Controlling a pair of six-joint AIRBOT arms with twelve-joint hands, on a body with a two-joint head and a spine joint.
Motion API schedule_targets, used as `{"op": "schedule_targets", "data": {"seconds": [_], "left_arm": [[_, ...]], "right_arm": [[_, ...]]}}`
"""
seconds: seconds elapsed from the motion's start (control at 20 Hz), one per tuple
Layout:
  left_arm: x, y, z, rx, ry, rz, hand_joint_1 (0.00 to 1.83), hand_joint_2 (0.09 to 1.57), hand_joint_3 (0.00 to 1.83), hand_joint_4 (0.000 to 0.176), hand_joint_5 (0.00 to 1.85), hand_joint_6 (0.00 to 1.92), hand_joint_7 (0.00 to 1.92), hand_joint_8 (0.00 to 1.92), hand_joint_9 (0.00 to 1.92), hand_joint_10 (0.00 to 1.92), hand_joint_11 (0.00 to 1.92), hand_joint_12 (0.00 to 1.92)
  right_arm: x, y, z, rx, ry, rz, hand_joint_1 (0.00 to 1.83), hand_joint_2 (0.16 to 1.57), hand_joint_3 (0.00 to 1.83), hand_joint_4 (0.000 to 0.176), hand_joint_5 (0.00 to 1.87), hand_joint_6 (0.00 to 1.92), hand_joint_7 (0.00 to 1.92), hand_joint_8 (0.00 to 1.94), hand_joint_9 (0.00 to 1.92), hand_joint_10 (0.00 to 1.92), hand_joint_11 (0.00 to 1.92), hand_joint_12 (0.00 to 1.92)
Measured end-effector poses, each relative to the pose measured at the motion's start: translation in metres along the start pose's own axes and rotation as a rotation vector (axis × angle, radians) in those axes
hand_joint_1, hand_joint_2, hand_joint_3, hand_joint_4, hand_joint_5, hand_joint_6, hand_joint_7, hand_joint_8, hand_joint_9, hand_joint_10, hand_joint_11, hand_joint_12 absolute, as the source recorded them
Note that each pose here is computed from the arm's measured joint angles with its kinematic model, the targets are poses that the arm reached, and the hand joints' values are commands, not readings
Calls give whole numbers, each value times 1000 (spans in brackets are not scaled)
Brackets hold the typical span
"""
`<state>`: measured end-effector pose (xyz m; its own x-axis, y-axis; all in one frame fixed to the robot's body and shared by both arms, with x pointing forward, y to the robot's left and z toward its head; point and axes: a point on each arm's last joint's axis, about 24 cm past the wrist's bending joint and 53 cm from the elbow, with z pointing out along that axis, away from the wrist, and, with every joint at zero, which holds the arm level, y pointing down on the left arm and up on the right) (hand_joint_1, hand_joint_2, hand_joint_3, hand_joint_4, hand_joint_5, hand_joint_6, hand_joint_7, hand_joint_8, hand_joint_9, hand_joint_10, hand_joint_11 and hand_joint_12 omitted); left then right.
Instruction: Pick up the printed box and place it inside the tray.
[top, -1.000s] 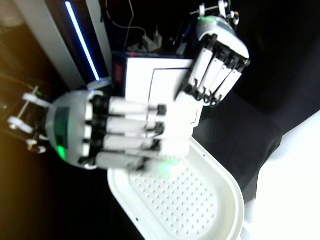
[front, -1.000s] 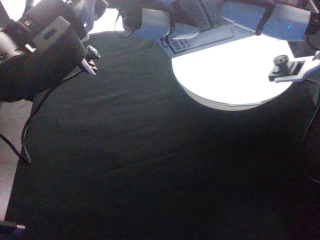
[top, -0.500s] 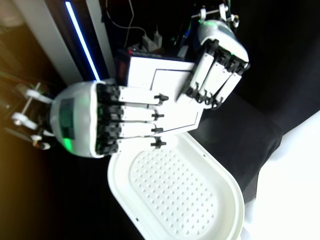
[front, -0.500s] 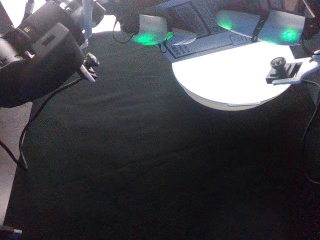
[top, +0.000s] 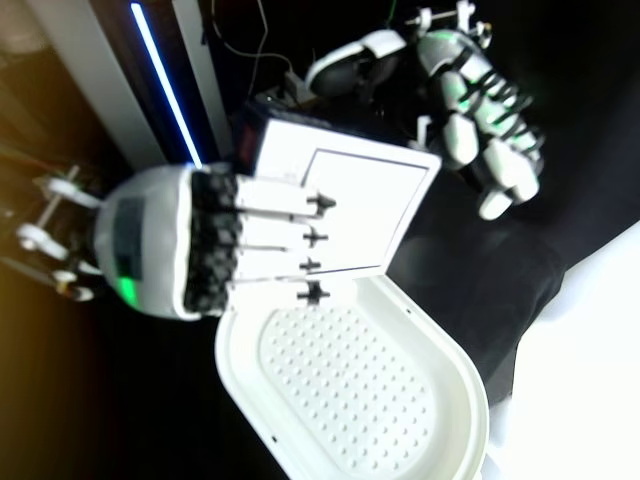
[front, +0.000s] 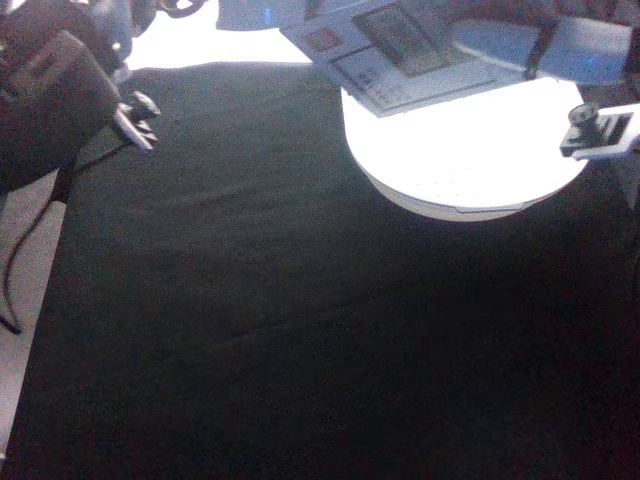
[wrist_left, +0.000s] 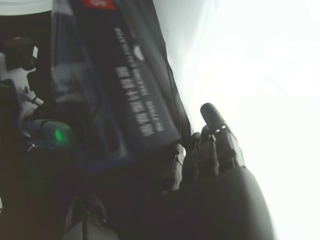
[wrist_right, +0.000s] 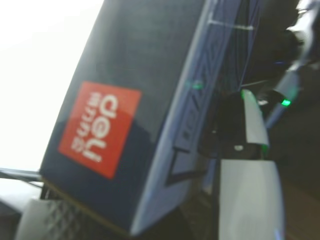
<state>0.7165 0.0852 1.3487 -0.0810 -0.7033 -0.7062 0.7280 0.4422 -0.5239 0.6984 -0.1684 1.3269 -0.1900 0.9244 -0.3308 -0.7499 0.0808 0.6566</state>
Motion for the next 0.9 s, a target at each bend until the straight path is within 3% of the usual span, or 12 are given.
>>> {"op": "schedule_targets", "data": {"seconds": [0.1, 0.25, 0.3, 0.35, 0.4, 0.45, 0.5, 0.6, 0.7, 0.75, 0.8, 0.9], "left_arm": [[-8, 3, -9, -7, -3, 16, 0, 884, 1, 163, 0, 0, 0, 0, 0, 0, 0, 40], [-14, 6, -22, -16, -1, 25, 58, 903, 7, 158, 0, 0, 0, 0, 0, 0, 0, 1], [-16, 3, -29, -7, -8, 28, 41, 940, 19, 141, 0, 0, 0, 0, 0, 0, 0, 0], [-17, 1, -36, 4, -14, 28, 22, 949, 19, 128, 0, 0, 0, 0, 0, 0, 0, 0], [-17, -1, -44, 12, -23, 24, 4, 954, 19, 144, 0, 0, 0, 0, 0, 0, 0, 0], [-15, 0, -54, 16, -30, 16, 0, 911, 0, 89, 0, 0, 0, 0, 0, 0, 31, 15], [-11, 3, -64, 12, -36, 4, 9, 905, 0, 129, 0, 0, 0, 0, 0, 0, 7, 3], [-12, 3, -70, 7, -48, -11, 6, 923, 5, 150, 0, 0, 0, 0, 0, 0, 1, 0], [-13, 5, -85, 5, -76, -30, 3, 925, 5, 96, 0, 0, 0, 0, 0, 0, 0, 0], [-12, 7, -90, 4, -77, -29, 33, 919, 1, 105, 0, 0, 0, 0, 0, 0, 0, 0], [-7, 10, -97, -8, -73, -39, 40, 916, 0, 108, 0, 0, 0, 0, 0, 0, 0, 0], [-2, 15, -108, -28, -71, -52, 13, 946, 12, 69, 0, 0, 0, 0, 0, 0, 0, 0]], "right_arm": [[-9, 4, -1, -8, 9, -35, 1188, 1028, 0, 0, 1176, 675, 1301, 587, 1214, 1016, 1015, 1551], [-18, 13, 4, -14, 0, -103, 1190, 1027, 0, 0, 1179, 671, 1351, 468, 1252, 917, 1020, 1506], [-16, 19, 9, -29, 7, -148, 1183, 1058, 0, 0, 1099, 800, 1267, 703, 1186, 1230, 1022, 1688], [-13, 24, 14, -38, 16, -194, 1264, 1067, 0, 0, 1056, 679, 1163, 944, 1203, 1211, 1063, 1643], [-9, 29, 19, -40, 24, -232, 1283, 1062, 0, 0, 1057, 646, 1166, 938, 1207, 1077, 1057, 1552], [-2, 34, 25, -45, 39, -285, 1293, 1043, 0, 0, 1085, 606, 1222, 823, 1303, 934, 1157, 1455], [11, 43, 28, -46, 82, -393, 1290, 1036, 1, 0, 1130, 549, 1212, 826, 1271, 971, 1121, 1502], [19, 51, 28, -57, 106, -463, 1274, 1040, 1, 0, 1110, 635, 1202, 797, 1205, 888, 1030, 1432], [23, 54, 29, -53, 127, -599, 1252, 1073, 0, 0, 1034, 773, 1125, 906, 1168, 702, 948, 1282], [21, 51, 31, -36, 127, -633, 1277, 1066, 0, 0, 1074, 636, 1130, 970, 1177, 747, 934, 1311], [18, 45, 31, -14, 136, -686, 1276, 1075, 2, 0, 1056, 643, 1104, 1038, 1124, 859, 873, 1365], [18, 34, 30, 20, 160, -729, 1193, 1078, 0, 0, 1062, 798, 1064, 1080, 1039, 1213, 881, 1584]]}}
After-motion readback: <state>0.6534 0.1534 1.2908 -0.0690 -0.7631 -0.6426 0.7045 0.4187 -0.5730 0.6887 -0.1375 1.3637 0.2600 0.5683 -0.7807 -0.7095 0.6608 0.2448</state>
